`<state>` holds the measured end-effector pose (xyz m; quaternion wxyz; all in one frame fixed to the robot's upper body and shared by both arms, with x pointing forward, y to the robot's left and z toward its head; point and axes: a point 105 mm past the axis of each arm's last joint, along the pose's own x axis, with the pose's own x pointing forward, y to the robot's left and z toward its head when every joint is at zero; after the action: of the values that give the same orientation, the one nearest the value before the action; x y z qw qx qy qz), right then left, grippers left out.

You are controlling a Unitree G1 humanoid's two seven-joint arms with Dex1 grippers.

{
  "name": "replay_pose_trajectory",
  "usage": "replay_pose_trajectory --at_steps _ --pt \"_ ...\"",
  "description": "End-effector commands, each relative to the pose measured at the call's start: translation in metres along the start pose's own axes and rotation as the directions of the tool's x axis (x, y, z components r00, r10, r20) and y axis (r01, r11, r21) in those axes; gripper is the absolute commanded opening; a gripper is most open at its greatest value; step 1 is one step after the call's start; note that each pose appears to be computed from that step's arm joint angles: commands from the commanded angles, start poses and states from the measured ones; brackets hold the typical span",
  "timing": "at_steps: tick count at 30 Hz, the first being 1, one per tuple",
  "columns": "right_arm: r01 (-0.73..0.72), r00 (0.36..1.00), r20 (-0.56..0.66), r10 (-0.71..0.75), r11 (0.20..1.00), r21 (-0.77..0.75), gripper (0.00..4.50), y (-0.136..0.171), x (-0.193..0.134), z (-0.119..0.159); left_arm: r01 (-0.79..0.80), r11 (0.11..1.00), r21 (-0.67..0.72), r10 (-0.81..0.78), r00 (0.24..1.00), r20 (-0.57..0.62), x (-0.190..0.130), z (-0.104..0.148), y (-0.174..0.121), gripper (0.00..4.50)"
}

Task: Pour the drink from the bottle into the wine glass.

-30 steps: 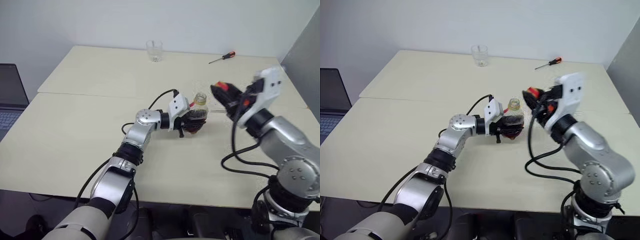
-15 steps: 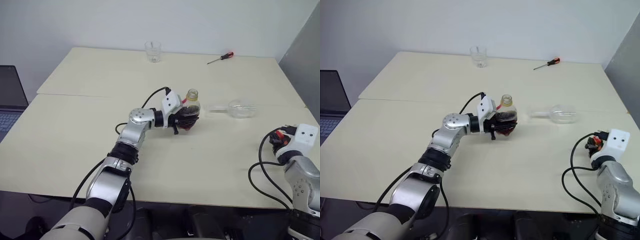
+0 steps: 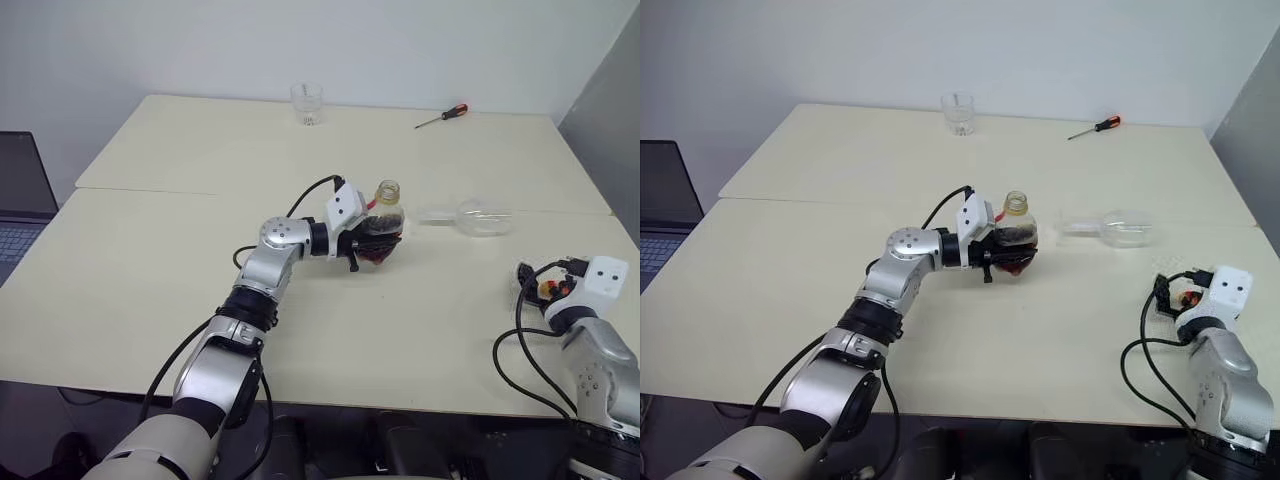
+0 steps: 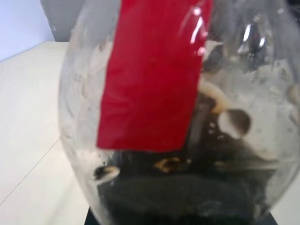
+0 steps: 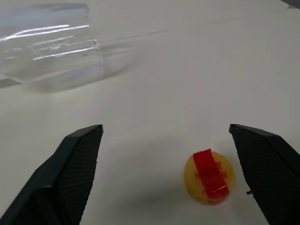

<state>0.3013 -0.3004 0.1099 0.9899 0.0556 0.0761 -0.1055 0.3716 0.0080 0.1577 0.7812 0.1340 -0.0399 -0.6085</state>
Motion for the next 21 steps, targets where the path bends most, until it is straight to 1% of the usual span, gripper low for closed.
replay_pose_trajectory --at_steps 1,3,5,6,8,9,11,12,13,14,19,21 --pt "-0.065 0.995 0.068 0.068 0.997 -0.051 4.50 0.012 -0.009 0.030 -0.021 0.999 0.033 0.020 0.999 0.040 0.000 0.012 0.002 1.03" --pt "-0.107 0.989 0.097 0.115 0.991 -0.084 4.50 0.023 -0.012 0.047 -0.064 0.998 0.019 0.063 0.997 0.041 -0.005 0.010 0.008 1.03" --pt "-0.227 0.966 0.101 0.237 0.969 -0.099 4.50 0.048 -0.018 0.063 -0.128 0.992 -0.007 0.129 0.990 0.049 -0.012 0.010 0.018 1.03" --pt "-0.324 0.937 0.097 0.337 0.937 -0.129 4.50 0.069 -0.023 0.071 -0.171 0.985 -0.018 0.172 0.984 0.050 -0.017 0.009 0.025 1.03" --pt "-0.497 0.853 0.074 0.517 0.847 -0.190 4.50 0.108 -0.038 0.081 -0.251 0.968 -0.029 0.252 0.967 0.046 -0.027 0.007 0.036 1.03" --pt "-0.548 0.820 0.061 0.570 0.810 -0.208 4.50 0.119 -0.043 0.083 -0.276 0.961 -0.032 0.277 0.960 0.043 -0.031 0.006 0.040 1.03" --pt "-0.730 0.654 -0.009 0.757 0.627 -0.272 4.50 0.163 -0.069 0.083 -0.380 0.924 -0.027 0.381 0.924 0.028 -0.048 0.002 0.055 1.03" --pt "-0.783 0.584 -0.047 0.810 0.548 -0.293 4.50 0.178 -0.078 0.082 -0.429 0.903 -0.022 0.429 0.903 0.020 -0.057 0.000 0.061 1.03" --pt "-0.820 0.531 -0.083 0.843 0.486 -0.304 4.50 0.189 -0.085 0.079 -0.476 0.879 -0.015 0.476 0.880 0.008 -0.065 -0.002 0.068 1.03" --pt "-0.841 0.494 -0.104 0.863 0.444 -0.310 4.50 0.198 -0.089 0.079 -0.532 0.846 -0.002 0.532 0.846 -0.017 -0.077 -0.007 0.076 1.03" --pt "-0.873 0.424 -0.144 0.894 0.362 -0.326 4.50 0.223 -0.090 0.078 -0.727 0.686 0.013 0.726 0.683 -0.076 -0.131 -0.021 0.103 1.03" --pt "-0.885 0.396 -0.153 0.905 0.332 -0.327 4.50 0.229 -0.092 0.078 -0.765 0.644 0.016 0.763 0.640 -0.091 -0.146 -0.025 0.108 1.03"
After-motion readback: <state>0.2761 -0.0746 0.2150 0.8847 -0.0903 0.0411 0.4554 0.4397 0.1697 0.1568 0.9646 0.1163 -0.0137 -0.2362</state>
